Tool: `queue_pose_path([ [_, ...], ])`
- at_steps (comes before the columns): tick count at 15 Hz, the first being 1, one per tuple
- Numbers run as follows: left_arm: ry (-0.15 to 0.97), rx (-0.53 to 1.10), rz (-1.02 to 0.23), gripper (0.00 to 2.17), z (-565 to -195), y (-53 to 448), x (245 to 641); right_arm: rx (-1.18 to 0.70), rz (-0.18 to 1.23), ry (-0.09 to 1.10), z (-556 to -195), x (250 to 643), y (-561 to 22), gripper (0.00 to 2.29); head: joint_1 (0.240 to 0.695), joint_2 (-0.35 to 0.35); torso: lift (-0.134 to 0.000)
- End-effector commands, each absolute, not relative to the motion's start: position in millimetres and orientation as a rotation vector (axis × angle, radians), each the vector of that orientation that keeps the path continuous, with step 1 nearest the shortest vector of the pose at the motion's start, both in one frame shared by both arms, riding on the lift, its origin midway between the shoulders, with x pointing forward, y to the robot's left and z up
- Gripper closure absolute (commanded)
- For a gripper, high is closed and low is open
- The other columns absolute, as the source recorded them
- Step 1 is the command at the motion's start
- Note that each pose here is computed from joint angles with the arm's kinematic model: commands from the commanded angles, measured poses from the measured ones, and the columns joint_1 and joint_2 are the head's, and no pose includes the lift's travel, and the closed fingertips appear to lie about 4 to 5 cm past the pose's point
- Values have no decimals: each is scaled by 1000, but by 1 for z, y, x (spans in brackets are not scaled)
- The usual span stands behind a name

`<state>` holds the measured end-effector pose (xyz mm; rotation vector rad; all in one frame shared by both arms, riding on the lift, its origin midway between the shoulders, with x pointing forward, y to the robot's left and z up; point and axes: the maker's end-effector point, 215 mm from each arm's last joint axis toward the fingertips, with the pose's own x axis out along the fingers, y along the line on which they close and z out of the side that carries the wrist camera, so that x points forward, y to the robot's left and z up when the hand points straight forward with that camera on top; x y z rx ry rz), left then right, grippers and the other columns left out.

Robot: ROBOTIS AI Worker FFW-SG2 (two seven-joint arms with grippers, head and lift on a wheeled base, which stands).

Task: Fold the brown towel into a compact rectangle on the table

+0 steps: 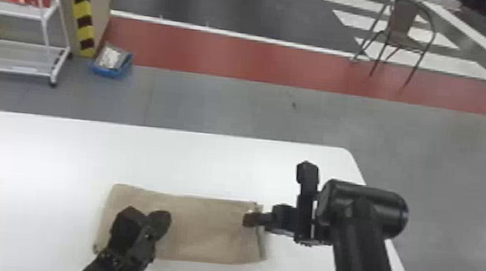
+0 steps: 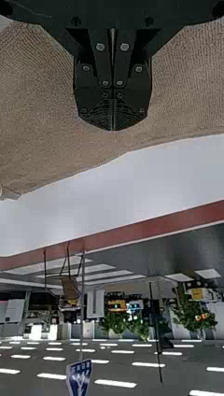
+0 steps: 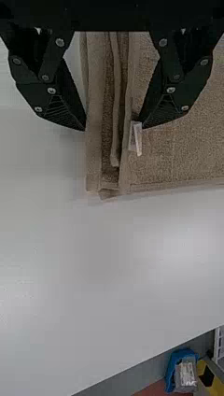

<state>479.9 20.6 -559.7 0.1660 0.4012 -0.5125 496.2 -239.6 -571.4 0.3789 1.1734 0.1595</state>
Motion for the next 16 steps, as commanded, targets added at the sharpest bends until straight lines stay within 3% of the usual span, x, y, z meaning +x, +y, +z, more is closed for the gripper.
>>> queue_pose_path([
  [1, 400, 166, -514, 1717, -559, 20, 480, 383, 164, 1184, -572, 494, -237, 596, 695, -246, 0],
  [5, 401, 164, -512, 1717, -560, 21, 480, 399, 183, 1188, -569, 494, -231, 856, 695, -241, 0],
  [6, 400, 167, -512, 1717, -559, 21, 480, 417, 190, 1194, -568, 491, -229, 1106, 695, -239, 0],
  [9, 409, 169, -513, 1717, -562, 21, 479, 499, 244, 1221, -553, 481, -211, 1231, 695, -230, 0],
  [16, 460, 183, -518, 1717, -576, 22, 470, 584, 331, 1211, -510, 473, -184, 1234, 695, -200, 0],
])
